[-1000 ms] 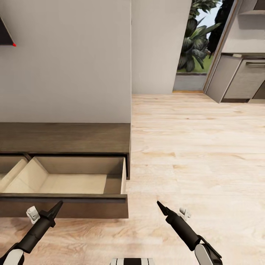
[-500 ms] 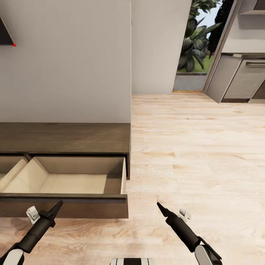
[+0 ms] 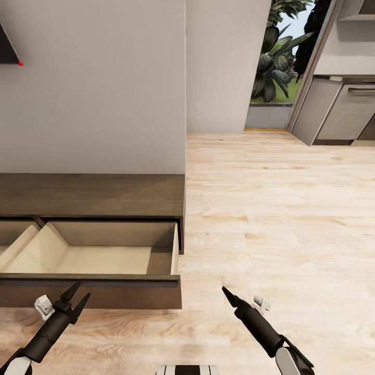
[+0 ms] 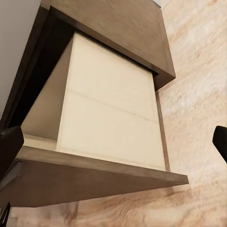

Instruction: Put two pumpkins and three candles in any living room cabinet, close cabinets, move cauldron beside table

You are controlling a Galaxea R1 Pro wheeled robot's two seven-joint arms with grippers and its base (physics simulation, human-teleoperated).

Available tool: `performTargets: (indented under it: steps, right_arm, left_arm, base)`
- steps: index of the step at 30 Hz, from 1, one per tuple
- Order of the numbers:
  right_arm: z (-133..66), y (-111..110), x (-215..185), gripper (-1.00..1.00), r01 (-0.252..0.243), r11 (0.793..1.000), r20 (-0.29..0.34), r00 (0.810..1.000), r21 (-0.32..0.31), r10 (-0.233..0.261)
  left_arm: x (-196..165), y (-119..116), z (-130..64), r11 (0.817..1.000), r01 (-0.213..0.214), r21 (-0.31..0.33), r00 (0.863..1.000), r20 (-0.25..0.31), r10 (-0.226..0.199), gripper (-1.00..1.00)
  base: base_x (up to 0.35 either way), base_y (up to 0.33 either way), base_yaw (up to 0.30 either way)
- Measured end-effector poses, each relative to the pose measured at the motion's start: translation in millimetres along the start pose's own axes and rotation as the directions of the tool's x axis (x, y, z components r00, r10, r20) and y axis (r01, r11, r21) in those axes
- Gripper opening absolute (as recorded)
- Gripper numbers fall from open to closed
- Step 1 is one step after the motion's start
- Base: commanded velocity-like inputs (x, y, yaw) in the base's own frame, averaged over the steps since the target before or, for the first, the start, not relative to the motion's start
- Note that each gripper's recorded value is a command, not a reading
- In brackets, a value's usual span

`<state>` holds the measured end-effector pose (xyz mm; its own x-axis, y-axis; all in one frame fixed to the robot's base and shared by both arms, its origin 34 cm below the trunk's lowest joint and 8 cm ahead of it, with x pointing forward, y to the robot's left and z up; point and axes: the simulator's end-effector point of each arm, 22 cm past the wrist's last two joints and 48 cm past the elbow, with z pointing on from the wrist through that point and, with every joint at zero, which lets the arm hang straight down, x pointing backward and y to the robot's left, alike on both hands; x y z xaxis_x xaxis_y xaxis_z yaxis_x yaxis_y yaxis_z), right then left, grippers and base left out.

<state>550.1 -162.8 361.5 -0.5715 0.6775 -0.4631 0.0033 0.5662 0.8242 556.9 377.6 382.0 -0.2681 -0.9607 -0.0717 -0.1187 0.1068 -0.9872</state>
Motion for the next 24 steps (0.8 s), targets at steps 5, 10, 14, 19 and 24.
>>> performTargets:
  steps: [5,10,14,19,24]
  right_arm:
    - [0.1,-0.1,0.0,1.0,0.0,1.0,0.0,1.0,0.0,0.0]
    - [-0.2,-0.9,0.9,1.0,-0.002,1.0,-0.002,1.0,0.002,0.002]
    - [-0.2,-1.1,0.9,1.0,-0.002,1.0,-0.002,1.0,0.002,0.002]
    - [-0.3,-1.2,0.8,1.0,-0.002,1.0,-0.001,1.0,0.003,0.002]
    - [0.0,-0.9,0.4,1.0,-0.002,1.0,0.0,1.0,0.002,0.002]
  left_arm:
    - [0.0,-0.2,0.0,1.0,0.002,0.001,1.0,0.0,-0.002,1.0]
    - [0.2,-0.2,0.0,1.0,0.003,0.001,1.0,-0.001,-0.003,1.0]
    - [0.3,-0.1,0.0,1.0,0.004,0.001,1.0,-0.001,-0.004,1.0]
    - [0.4,-0.1,0.0,1.0,0.005,0.001,1.0,-0.002,-0.005,1.0]
    - [0.4,-0.2,0.0,1.0,0.005,0.001,1.0,-0.002,-0.005,1.0]
  base:
    - [0.0,0.0,0.0]
    - [-0.126,0.006,0.0]
    - [-0.187,0.034,0.0]
    - [-0.163,0.044,0.0]
    - [-0.238,0.038,0.0]
